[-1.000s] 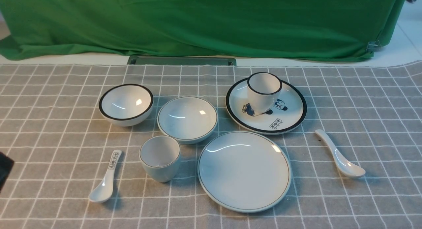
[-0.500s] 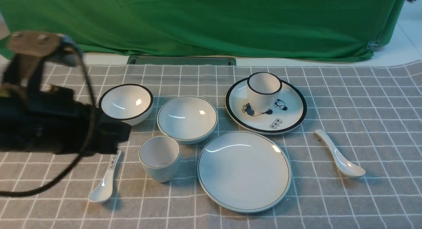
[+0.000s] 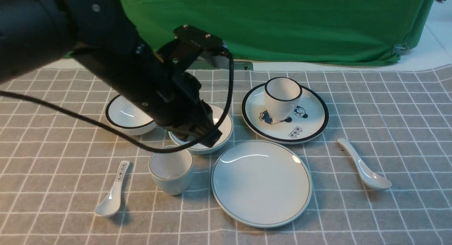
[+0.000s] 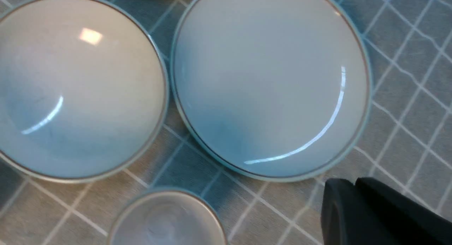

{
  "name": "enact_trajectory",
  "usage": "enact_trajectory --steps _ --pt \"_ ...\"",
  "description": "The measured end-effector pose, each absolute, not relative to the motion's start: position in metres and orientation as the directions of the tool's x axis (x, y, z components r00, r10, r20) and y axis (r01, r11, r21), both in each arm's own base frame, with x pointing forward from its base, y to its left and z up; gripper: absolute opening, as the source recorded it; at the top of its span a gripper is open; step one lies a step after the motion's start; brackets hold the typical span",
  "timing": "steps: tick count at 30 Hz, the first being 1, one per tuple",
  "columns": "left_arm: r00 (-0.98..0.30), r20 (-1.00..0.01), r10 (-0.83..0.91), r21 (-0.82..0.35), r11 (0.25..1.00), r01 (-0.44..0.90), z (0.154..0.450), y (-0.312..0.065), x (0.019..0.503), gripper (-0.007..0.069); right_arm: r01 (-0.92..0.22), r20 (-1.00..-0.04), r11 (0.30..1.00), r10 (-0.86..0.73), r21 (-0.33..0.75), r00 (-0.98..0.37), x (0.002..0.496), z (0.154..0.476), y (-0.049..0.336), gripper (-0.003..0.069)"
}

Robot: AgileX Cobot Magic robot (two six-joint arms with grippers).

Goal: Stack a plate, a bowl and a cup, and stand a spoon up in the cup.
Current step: Use the left arm to grab a blue rice bowl

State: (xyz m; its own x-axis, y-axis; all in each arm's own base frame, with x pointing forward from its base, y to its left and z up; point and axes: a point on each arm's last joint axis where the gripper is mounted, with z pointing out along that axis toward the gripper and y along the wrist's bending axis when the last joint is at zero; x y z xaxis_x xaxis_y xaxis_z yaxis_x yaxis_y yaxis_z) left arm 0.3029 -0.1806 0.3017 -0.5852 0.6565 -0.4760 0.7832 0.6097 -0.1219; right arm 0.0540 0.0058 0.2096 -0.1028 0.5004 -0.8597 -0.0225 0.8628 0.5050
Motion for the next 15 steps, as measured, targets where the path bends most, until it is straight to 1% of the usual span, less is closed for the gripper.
enact_trajectory --steps 1,2,3,4,6,8,9,10,12,13,14,15 --pt "-0.585 -0.462 0.666 -0.113 0.610 0.784 0.297 -0.183 0.309 0.0018 -0.037 -0.864 0.869 0.486 0.494 -0.129 0.053 0.215 0.007 0.0181" --pt "-0.579 -0.459 0.674 -0.097 0.609 0.787 0.296 -0.184 0.313 0.0018 -0.062 -0.878 0.882 0.455 0.468 -0.149 0.050 0.228 0.009 0.0152" --pt "-0.579 -0.448 0.681 -0.092 0.609 0.788 0.291 -0.186 0.317 0.0018 -0.065 -0.881 0.886 0.445 0.460 -0.163 0.050 0.227 0.010 0.0152" --pt "-0.573 -0.434 0.695 -0.064 0.611 0.789 0.288 -0.190 0.326 0.0018 -0.111 -0.910 0.914 0.363 0.390 -0.202 0.046 0.248 0.013 0.0116" --pt "-0.579 -0.405 0.707 -0.038 0.620 0.783 0.276 -0.197 0.342 0.0020 -0.182 -0.939 0.940 0.242 0.289 -0.244 0.042 0.274 0.017 0.0084" --pt "-0.584 -0.388 0.713 -0.029 0.624 0.781 0.265 -0.204 0.356 0.0034 -0.253 -0.950 0.945 0.133 0.207 -0.282 0.041 0.298 0.020 0.0072" --pt "-0.581 -0.374 0.723 -0.019 0.620 0.784 0.258 -0.207 0.364 0.0059 -0.291 -0.949 0.942 0.075 0.169 -0.307 0.041 0.311 0.022 0.0071" --pt "-0.580 -0.370 0.726 -0.019 0.619 0.785 0.256 -0.209 0.366 0.0063 -0.297 -0.951 0.941 0.068 0.162 -0.303 0.040 0.315 0.022 0.0071" --pt "-0.577 -0.349 0.738 -0.006 0.614 0.789 0.247 -0.212 0.376 0.0121 -0.338 -0.936 0.932 0.008 0.135 -0.351 0.043 0.326 0.025 0.0071" --pt "-0.576 -0.338 0.744 -0.002 0.612 0.791 0.241 -0.214 0.383 0.0174 -0.363 -0.924 0.923 -0.027 0.123 -0.382 0.046 0.333 0.028 0.0074" --pt "-0.576 -0.336 0.745 0.000 0.611 0.791 0.240 -0.215 0.383 0.0190 -0.368 -0.921 0.922 -0.031 0.124 -0.388 0.046 0.333 0.028 0.0074" --pt "-0.578 -0.329 0.747 -0.003 0.611 0.792 0.233 -0.217 0.389 0.0281 -0.383 -0.906 0.915 -0.051 0.126 -0.421 0.050 0.335 0.030 0.0078"
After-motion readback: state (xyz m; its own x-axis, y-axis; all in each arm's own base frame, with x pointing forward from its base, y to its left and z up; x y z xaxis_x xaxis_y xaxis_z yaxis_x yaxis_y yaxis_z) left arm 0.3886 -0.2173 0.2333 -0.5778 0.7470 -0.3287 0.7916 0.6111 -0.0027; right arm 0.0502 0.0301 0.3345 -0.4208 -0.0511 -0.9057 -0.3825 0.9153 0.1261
